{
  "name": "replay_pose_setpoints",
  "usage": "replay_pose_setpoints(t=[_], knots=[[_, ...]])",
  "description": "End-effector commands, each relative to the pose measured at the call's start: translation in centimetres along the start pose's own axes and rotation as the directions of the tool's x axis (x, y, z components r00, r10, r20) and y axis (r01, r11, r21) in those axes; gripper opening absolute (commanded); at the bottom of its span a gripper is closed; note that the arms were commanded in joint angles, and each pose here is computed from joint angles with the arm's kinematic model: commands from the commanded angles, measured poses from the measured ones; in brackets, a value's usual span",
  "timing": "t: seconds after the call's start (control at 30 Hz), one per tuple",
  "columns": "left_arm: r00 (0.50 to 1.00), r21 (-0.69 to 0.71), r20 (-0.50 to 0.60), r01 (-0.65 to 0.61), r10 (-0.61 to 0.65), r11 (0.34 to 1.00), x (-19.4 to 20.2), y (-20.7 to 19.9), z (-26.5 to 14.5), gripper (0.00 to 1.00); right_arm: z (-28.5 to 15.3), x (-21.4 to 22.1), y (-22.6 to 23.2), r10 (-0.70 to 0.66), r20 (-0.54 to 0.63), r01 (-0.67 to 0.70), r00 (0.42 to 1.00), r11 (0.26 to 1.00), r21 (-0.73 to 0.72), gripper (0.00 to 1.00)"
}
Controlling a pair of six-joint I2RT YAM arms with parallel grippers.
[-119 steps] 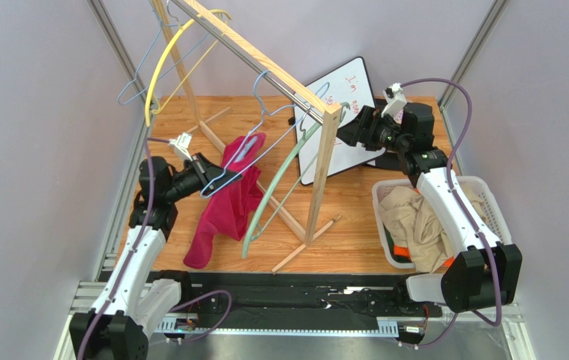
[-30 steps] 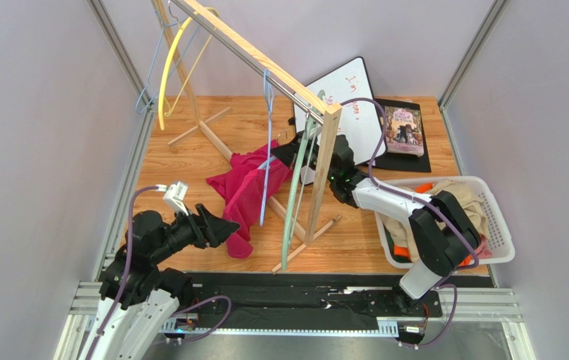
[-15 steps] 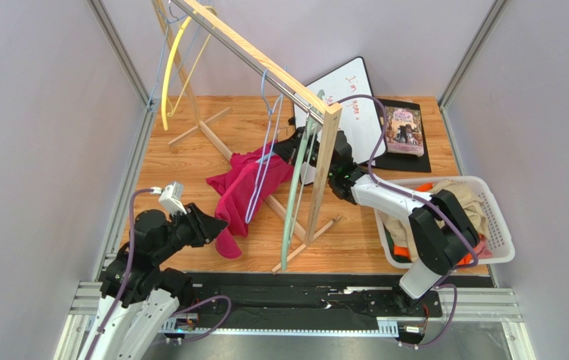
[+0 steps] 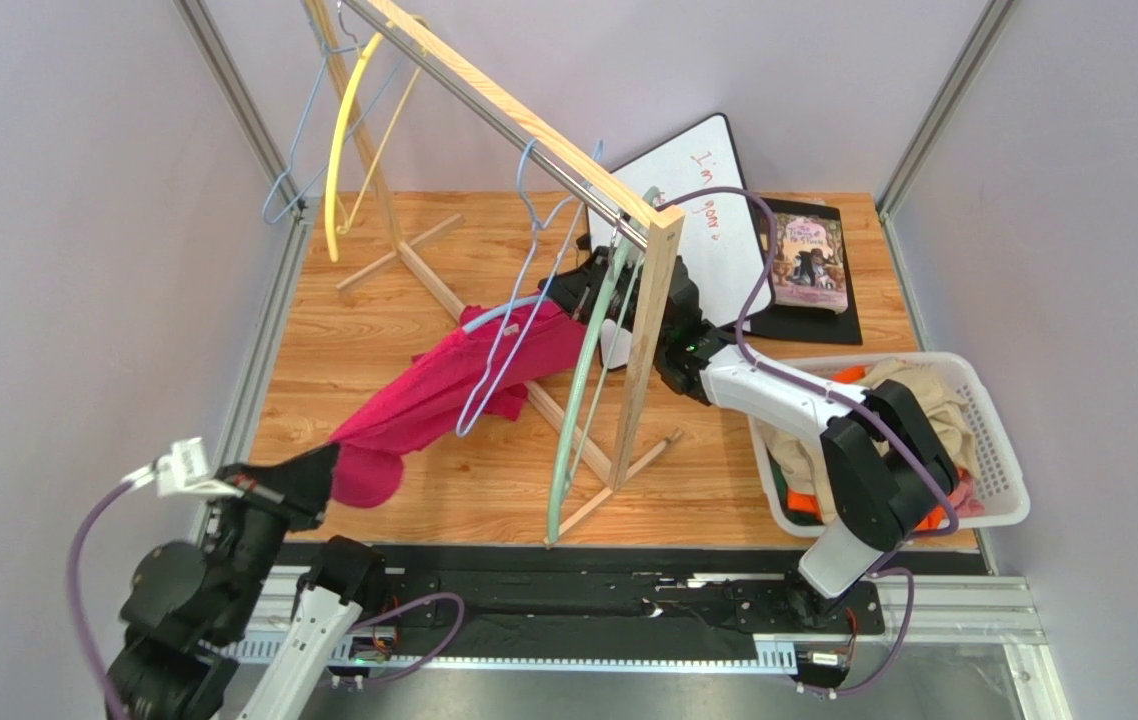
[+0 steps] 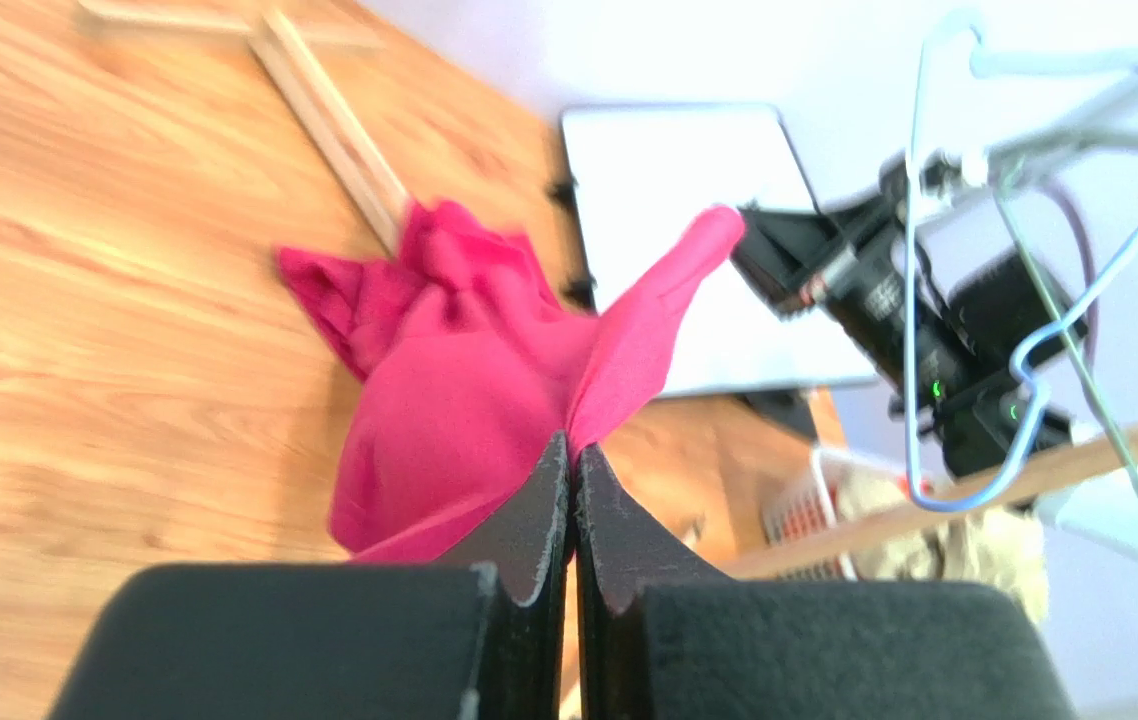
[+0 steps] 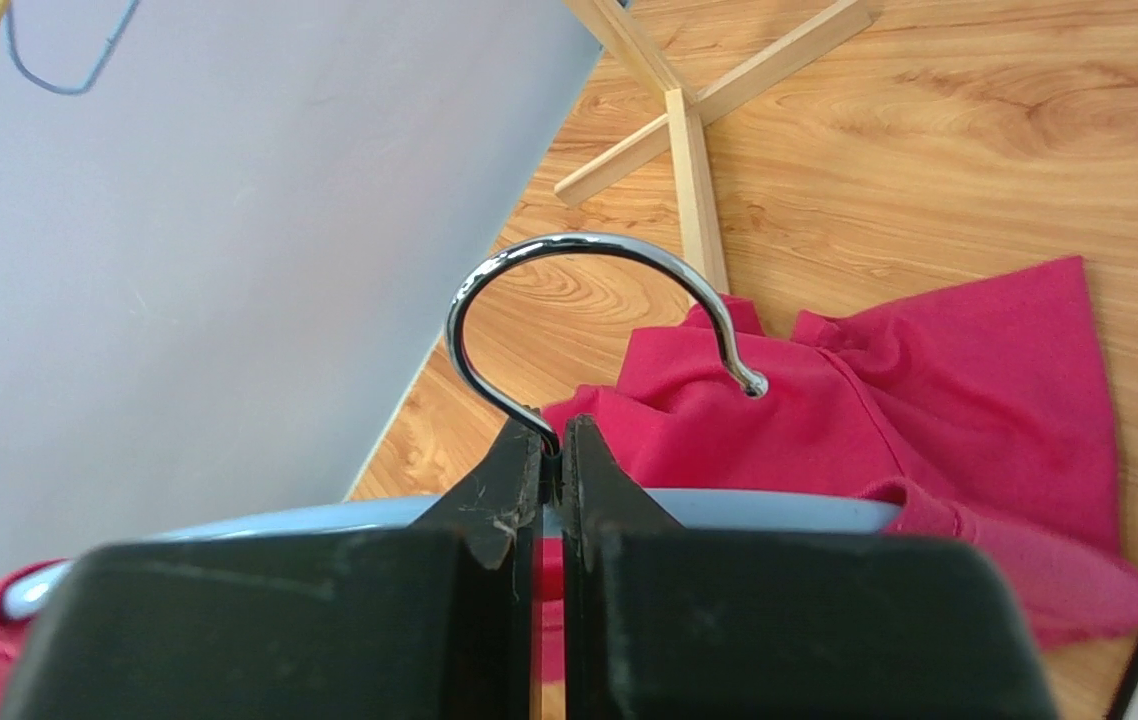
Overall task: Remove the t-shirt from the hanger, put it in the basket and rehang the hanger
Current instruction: Remove the tshirt from the hanger
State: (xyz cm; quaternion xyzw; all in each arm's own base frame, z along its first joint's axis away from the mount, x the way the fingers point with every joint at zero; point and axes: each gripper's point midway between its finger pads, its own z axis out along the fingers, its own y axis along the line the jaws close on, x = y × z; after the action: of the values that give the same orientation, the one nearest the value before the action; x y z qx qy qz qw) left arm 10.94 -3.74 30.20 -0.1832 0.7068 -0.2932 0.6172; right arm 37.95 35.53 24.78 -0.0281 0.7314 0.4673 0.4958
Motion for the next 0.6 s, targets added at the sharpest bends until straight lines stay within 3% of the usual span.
replay_pose_setpoints(t=[0.0,0.3,0.37,0.43,0.47,0.53,0.57], knots=[[0.988,-0.136,0.154,0.034,-0.013,0.990,-2.7,3.4,-3.6,0.00,0.1,-3.7,0.2,0.064,0.124,-0.073,0.990,0.995,0.070,0.00],[0.987,-0.214,0.152,0.079,-0.046,0.974,-1.5,6.0,-5.9,0.00,0.6,-3.7,-1.5,0.224,0.141,-0.241,0.964,0.963,0.121,0.00],[0.990,-0.188,0.140,0.050,-0.024,0.981,-1.3,5.5,-5.3,0.00,0.4,-4.1,-1.2,0.220,0.154,-0.237,0.963,0.967,0.098,0.00],[0.996,-0.049,0.073,-0.044,0.048,0.998,-1.0,2.3,-3.9,0.00,0.2,-4.3,0.2,0.153,0.124,-0.159,0.980,0.987,0.037,0.00],[0.993,0.054,-0.027,-0.117,0.119,0.992,0.7,0.4,-2.7,0.04,0.2,-4.1,0.9,0.127,0.105,-0.129,0.986,0.992,0.009,0.00],[0.984,0.159,-0.072,-0.153,0.166,0.975,0.9,-2.4,-0.8,0.24,-0.1,-4.2,1.5,0.058,0.091,-0.057,0.994,0.998,-0.012,0.00],[0.976,0.193,-0.118,-0.160,0.185,0.968,1.5,-3.2,-0.1,0.48,-0.3,-4.0,1.8,0.039,0.076,-0.037,0.996,0.999,-0.024,0.00]])
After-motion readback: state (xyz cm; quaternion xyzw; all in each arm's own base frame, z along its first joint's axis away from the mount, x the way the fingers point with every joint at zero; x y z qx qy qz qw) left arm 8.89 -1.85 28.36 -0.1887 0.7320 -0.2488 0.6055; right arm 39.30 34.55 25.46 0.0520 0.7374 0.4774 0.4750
